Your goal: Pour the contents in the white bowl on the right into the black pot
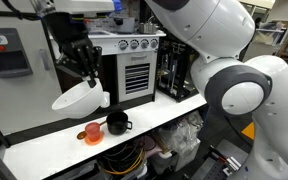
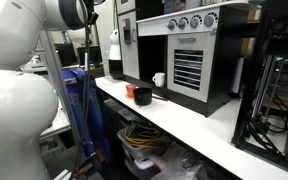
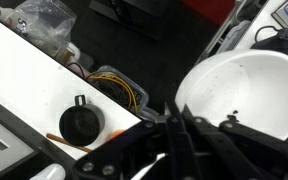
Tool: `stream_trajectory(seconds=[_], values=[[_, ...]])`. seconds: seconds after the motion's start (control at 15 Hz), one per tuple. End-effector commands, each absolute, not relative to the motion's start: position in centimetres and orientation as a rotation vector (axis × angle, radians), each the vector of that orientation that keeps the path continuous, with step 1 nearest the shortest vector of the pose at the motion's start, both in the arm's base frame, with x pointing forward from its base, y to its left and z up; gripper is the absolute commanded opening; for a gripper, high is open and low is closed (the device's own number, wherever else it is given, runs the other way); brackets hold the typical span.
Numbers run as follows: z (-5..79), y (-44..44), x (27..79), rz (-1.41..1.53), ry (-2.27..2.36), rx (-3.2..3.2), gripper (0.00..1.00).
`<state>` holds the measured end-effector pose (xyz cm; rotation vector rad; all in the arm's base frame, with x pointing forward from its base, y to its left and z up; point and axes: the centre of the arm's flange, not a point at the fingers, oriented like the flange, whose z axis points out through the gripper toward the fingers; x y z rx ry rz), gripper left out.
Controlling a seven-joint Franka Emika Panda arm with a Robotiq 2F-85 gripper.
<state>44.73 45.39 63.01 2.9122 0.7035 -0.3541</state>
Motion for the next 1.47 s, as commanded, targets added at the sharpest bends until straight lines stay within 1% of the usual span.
stream_trajectory(seconds=[0.0,0.4,0.93,1.4], values=[[60.3,38.7,41.7,-0.385,0.666,2.906,0.01],[60.4,35.9,42.4,-0.487,0.601,2.891,0.01],[60.3,34.1,41.5,-0.628,0.489,2.838,0.01],[60.1,32.7,40.8,-0.727,0.199,2.785,0.01]])
